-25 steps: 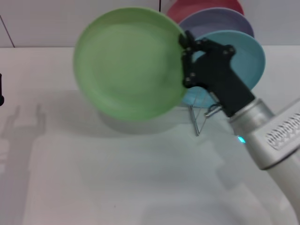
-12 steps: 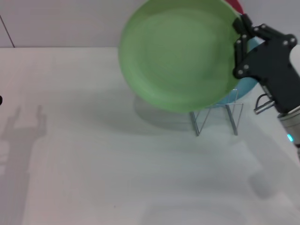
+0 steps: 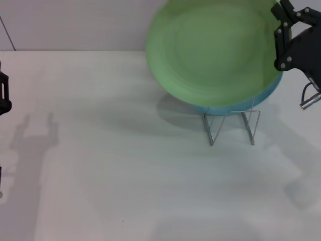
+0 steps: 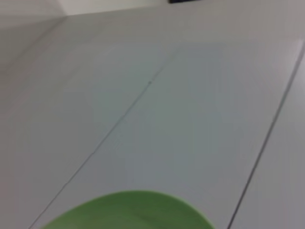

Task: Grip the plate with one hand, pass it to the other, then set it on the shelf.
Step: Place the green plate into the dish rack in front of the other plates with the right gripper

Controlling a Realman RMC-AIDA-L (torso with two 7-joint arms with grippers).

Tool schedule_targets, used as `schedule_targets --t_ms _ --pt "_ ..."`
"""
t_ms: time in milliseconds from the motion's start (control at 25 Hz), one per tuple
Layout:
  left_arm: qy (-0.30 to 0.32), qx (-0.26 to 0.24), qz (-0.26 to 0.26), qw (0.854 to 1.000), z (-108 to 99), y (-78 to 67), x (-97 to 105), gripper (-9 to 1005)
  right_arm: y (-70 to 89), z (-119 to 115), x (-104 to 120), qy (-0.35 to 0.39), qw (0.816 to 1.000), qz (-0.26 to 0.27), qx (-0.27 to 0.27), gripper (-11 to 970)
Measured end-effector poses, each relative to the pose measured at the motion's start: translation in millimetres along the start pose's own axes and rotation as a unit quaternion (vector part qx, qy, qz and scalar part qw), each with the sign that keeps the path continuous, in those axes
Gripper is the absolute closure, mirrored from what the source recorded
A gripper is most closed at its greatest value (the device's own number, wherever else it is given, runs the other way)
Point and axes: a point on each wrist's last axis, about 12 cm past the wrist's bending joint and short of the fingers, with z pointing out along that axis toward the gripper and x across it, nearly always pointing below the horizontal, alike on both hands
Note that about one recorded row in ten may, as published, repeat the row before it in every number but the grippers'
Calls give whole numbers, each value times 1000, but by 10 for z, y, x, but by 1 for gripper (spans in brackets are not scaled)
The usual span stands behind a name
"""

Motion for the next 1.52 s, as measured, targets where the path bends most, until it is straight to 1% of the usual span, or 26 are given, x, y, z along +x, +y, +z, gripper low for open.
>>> schedule_targets --t_ms 80,120,160,200,240,400,440,560,600,640,800,840,880,960,1000,1040,1080,1160,1200,1360,1400,1520 --pt "0 1 -4 1000 0 -19 1 477 -23 -3 1 -1 1000 -8 -5 935" --pt "1 3 -13 1000 -3 -58 1 478 -51 -5 5 -1 1000 -17 -11 936" --pt "1 3 -13 1000 -3 -58 1 478 -83 -8 8 -1 1000 -26 -16 936" --pt "2 5 -21 1000 -9 -88 0 478 -146 -9 14 -1 999 -44 -27 936" --pt "2 5 -21 1000 -9 -88 0 478 -146 -9 14 -1 999 -44 -27 936" --pt "4 10 -31 999 -18 -136 3 479 -271 -15 10 -4 995 -83 -48 937" --pt "4 10 -31 999 -18 -136 3 479 -271 -15 10 -4 995 -83 -48 936" --pt "5 12 -39 999 -17 -172 2 479 -352 -30 -5 -7 992 -112 -55 936" --pt "4 13 -42 999 -15 -182 1 479 -412 -43 -9 -7 990 -129 -62 936" --pt "4 13 -44 999 -14 -194 0 479 -412 -43 -9 -7 990 -129 -62 936" --pt "4 12 -57 998 -16 -246 -6 480 -552 -53 -10 -10 984 -152 -88 937" --pt "4 12 -57 998 -16 -246 -6 480 -552 -53 -10 -10 984 -152 -88 937" --pt "4 13 -59 998 -17 -258 -7 480 -594 -50 -18 -15 982 -160 -102 937" --pt "6 15 -63 998 -20 -279 -7 480 -604 -45 -22 -19 981 -162 -110 937" --pt "7 17 -66 998 -19 -295 -5 480 -621 -35 -28 -24 978 -165 -126 936" --pt "7 17 -66 998 -19 -295 -5 480 -621 -35 -28 -24 978 -165 -126 936" --pt "8 18 -69 997 -17 -306 -4 480 -640 -27 -30 -28 975 -169 -139 936" --pt "9 18 -73 997 -14 -326 -4 480 -652 -25 -31 -29 974 -171 -144 936" --pt "11 17 -79 997 -15 -346 -3 480 -681 -23 -39 -34 972 -175 -154 936" --pt "16 17 -88 996 -18 -361 6 480 -718 -29 -60 -43 968 -179 -168 936" --pt "20 18 -100 995 -21 -366 14 480 -749 -39 -69 -46 967 -183 -173 936" --pt "23 18 -110 993 -25 -368 19 481 -790 -44 -73 -47 965 -190 -174 936"
